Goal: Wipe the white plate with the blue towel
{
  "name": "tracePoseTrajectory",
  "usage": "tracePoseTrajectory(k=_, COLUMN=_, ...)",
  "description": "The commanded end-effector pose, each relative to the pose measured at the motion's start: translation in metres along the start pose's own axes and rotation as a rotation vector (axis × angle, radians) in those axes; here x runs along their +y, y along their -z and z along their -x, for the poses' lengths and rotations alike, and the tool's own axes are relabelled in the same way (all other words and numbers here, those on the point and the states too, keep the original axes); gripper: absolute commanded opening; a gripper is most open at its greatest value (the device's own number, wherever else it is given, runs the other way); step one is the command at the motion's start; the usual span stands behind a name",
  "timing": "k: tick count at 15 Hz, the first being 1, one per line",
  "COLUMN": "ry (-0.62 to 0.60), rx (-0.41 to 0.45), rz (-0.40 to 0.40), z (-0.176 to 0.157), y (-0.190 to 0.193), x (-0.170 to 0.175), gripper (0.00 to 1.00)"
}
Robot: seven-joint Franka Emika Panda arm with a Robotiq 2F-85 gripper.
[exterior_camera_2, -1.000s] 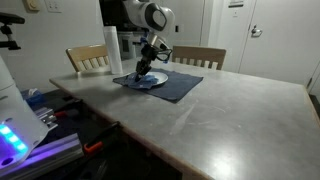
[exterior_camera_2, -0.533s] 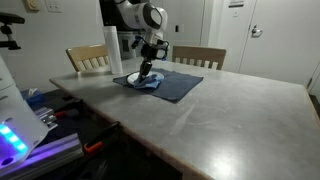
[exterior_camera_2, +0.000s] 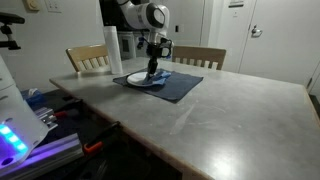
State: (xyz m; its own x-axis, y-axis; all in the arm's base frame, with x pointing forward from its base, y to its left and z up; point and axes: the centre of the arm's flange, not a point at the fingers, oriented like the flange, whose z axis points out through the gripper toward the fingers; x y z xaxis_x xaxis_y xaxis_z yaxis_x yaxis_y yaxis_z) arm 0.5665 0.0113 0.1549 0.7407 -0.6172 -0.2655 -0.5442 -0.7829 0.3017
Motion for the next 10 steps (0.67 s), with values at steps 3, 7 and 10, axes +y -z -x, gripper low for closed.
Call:
tracePoseTrajectory(k=3, ry=-0.039, rx=0.059, rz=-0.098, z=-0.019, y=0.005, x=-0.030, gripper=0.02)
tracePoseTrajectory(k=7, ry=-0.015, rx=0.045, rz=-0.198, z=-0.014, y=0.009, x=-0.051, gripper=0.02)
tracePoseTrajectory(k=10, ry=0.015, rx=0.036, rz=-0.262, z=-0.004, y=0.014, x=-0.062, gripper=0.02)
